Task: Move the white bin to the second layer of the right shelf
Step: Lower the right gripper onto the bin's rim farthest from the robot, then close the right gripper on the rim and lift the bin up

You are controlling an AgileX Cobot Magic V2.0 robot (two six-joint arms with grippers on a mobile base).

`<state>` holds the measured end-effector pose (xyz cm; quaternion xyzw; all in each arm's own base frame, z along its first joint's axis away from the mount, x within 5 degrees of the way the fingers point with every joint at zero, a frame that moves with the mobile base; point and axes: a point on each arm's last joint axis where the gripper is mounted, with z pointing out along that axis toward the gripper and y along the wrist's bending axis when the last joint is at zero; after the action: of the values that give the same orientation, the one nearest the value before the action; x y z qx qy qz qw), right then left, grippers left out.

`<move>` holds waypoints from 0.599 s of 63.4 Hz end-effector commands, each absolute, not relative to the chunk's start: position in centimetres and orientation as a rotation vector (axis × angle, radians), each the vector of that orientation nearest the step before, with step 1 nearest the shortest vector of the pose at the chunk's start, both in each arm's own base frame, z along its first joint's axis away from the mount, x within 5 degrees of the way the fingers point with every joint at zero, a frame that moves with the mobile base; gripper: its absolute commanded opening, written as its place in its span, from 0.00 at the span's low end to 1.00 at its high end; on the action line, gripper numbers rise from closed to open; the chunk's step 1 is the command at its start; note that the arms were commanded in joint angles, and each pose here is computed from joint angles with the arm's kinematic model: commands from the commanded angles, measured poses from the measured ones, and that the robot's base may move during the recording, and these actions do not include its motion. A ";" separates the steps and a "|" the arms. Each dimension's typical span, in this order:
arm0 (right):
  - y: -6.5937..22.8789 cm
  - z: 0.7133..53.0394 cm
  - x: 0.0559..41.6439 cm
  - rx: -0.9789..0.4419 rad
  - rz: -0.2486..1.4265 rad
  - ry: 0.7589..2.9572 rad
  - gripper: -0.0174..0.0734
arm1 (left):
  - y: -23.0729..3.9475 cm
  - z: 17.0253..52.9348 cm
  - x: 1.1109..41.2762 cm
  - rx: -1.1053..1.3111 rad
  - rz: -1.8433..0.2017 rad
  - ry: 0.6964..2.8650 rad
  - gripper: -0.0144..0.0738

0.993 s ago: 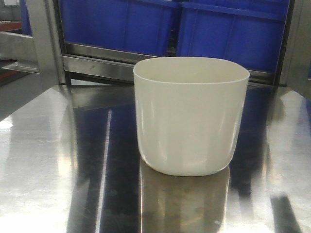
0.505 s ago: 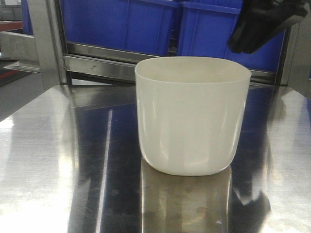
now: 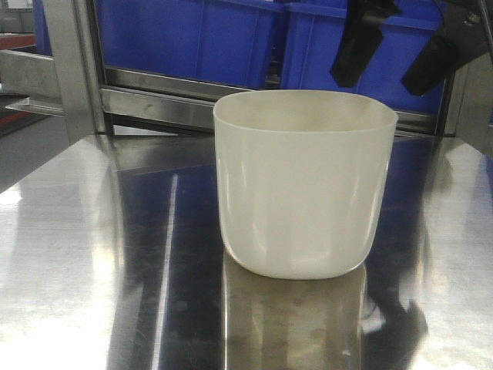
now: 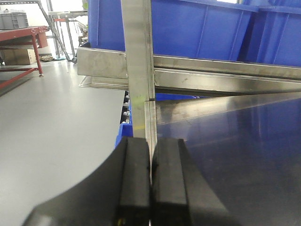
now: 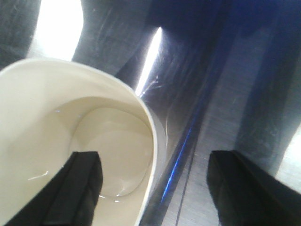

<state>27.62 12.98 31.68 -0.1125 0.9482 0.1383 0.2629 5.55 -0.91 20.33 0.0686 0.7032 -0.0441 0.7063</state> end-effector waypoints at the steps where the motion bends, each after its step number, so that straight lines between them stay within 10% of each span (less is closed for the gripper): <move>1: 13.2 33.0 28.1 -0.307 0.394 2.491 0.78 | -0.9 19.9 5.6 0.139 -0.107 1.501 0.26; 38: 14.6 26.6 31.2 -0.308 0.348 2.683 0.69 | -0.9 19.9 5.6 0.139 -0.107 1.501 0.26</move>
<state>30.92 14.44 24.82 -0.1079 0.9738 0.1112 0.1662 5.55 -0.91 20.33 0.0686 0.7032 -0.0441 0.7063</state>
